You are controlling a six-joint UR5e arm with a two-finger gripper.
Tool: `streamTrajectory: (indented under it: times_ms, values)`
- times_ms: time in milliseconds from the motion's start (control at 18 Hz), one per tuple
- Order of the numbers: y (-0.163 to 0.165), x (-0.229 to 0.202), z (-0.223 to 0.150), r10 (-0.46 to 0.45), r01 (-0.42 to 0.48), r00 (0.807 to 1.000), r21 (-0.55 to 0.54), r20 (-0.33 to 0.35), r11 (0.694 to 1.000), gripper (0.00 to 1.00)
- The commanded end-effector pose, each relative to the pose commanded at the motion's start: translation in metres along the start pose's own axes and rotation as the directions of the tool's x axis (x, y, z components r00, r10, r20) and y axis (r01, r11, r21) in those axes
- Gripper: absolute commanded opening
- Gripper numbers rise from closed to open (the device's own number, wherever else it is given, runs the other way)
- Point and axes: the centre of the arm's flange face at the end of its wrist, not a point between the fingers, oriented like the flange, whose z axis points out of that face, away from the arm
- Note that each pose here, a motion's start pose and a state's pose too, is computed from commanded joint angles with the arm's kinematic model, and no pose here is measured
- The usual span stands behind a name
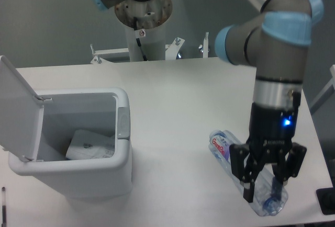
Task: Place the trash in the trash can
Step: 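Lift the water bottle and carry it over the trash can, then open the gripper to release the bottle into the trash can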
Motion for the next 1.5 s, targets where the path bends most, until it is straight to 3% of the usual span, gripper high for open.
streamTrajectory:
  times_ms: [333, 444, 611, 1056, 1389, 1500]
  values:
    - [-0.007, 0.063, -0.023, -0.022, 0.022, 0.999, 0.019, -0.046, 1.0, 0.59]
    - [0.0, 0.076, -0.024, -0.067, 0.067, 0.996, 0.003, -0.055, 0.998, 0.59]
    - [0.021, 0.105, -0.023, -0.063, 0.06, 0.995, -0.036, -0.083, 0.998, 0.59]
    - [0.055, 0.174, 0.003, -0.033, 0.015, 0.985, -0.11, -0.167, 0.994, 0.59]
    - [0.092, 0.203, 0.026, -0.036, -0.003, 0.977, -0.186, -0.208, 0.983, 0.6]
    - [0.098, 0.206, 0.029, -0.035, -0.008, 0.976, -0.197, -0.213, 0.98, 0.67]
